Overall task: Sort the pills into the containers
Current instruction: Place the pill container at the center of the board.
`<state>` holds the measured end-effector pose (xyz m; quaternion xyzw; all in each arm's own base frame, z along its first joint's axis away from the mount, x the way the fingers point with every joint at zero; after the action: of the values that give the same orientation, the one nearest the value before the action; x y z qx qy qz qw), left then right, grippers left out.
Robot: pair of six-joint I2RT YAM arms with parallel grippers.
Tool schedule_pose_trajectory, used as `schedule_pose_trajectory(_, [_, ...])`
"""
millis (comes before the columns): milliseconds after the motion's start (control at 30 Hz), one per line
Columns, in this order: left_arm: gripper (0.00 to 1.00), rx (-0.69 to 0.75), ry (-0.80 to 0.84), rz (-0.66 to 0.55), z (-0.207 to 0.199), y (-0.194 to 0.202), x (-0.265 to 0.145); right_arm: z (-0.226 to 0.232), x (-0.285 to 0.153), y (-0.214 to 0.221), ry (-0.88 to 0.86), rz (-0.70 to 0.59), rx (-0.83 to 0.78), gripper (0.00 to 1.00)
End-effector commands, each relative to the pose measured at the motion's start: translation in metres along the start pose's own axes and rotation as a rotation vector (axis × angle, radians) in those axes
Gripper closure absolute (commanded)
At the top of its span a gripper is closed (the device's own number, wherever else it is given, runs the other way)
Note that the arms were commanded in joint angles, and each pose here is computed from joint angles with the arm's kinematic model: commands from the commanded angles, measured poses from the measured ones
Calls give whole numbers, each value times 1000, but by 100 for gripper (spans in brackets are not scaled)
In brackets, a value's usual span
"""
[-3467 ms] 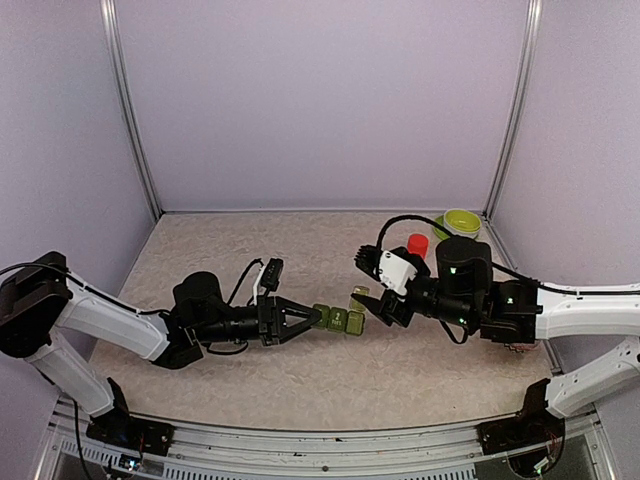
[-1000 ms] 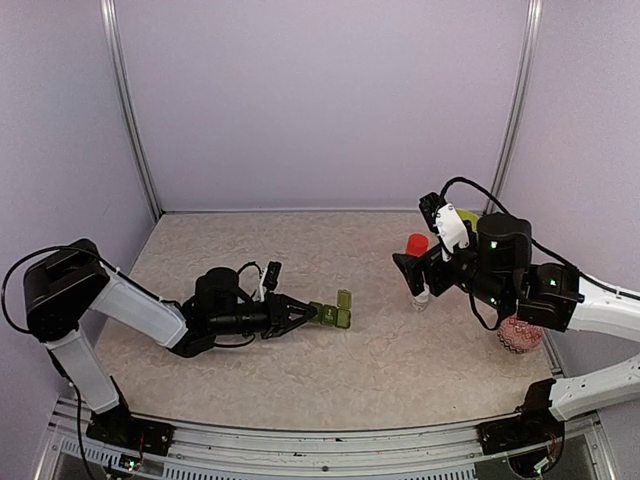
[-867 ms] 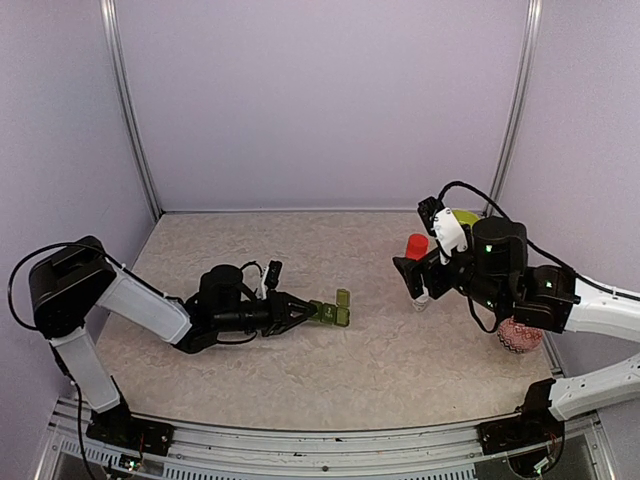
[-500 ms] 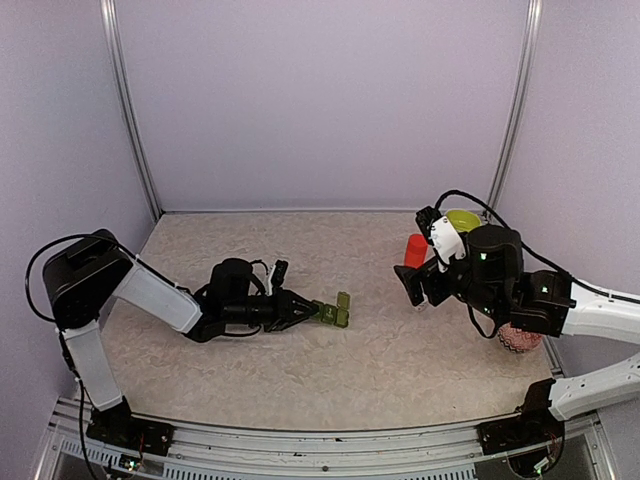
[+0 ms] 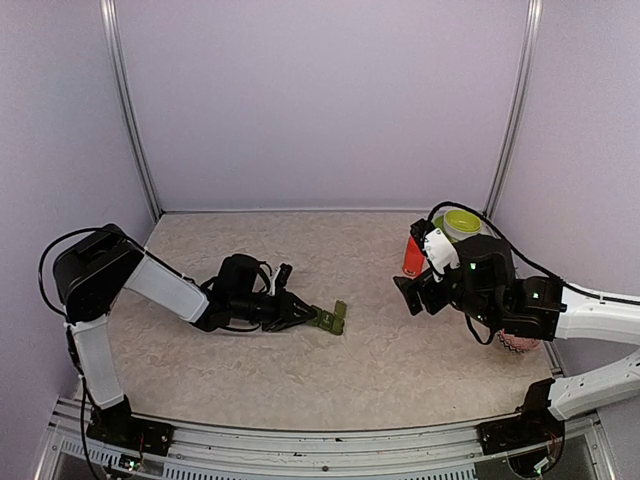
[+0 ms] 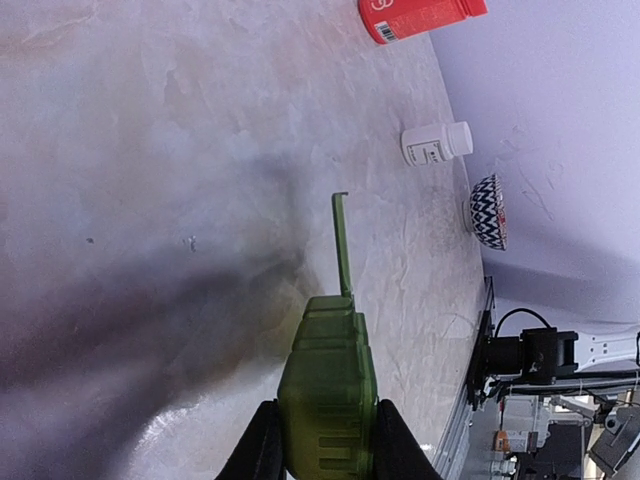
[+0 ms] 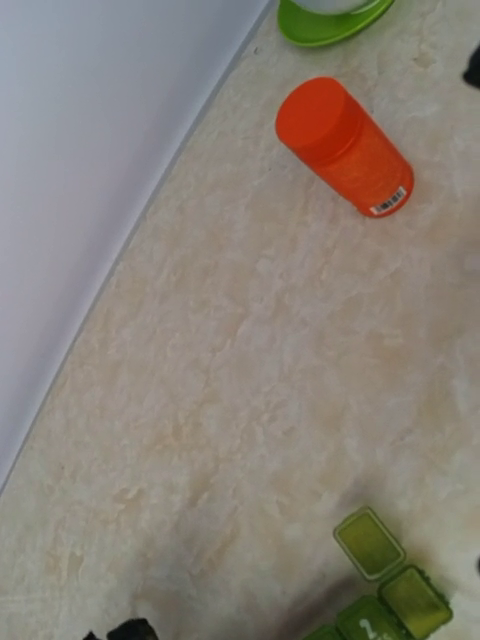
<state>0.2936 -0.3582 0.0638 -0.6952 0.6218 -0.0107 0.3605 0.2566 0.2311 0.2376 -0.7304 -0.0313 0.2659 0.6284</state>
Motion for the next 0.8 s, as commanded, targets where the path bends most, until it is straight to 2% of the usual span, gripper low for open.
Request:
schedule_pose_trajectory(0, [81,13,-27,23,10,-1,2,-11,1,2,52,-9,3,0])
schedule_pose_trajectory(300, [74,19,-83,24,21,-4,2,-20,4,6,114,-2,8,0])
schedule_pose_trajectory(767, [52,43,-164,-11,38,-27,-6,-45,18,17,205,45,64,0])
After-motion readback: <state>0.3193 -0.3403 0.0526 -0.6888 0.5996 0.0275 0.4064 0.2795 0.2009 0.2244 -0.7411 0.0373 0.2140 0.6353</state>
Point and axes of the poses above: each gripper's point midway between its finger pads, its own x axis out along the fingers, its own z axis along the line the jaws close on, y = z × x, the point moved 1 cm from there along -x, back along the fingers, and after that the axes turned 11 degrees about x, right-handed, at the moved point
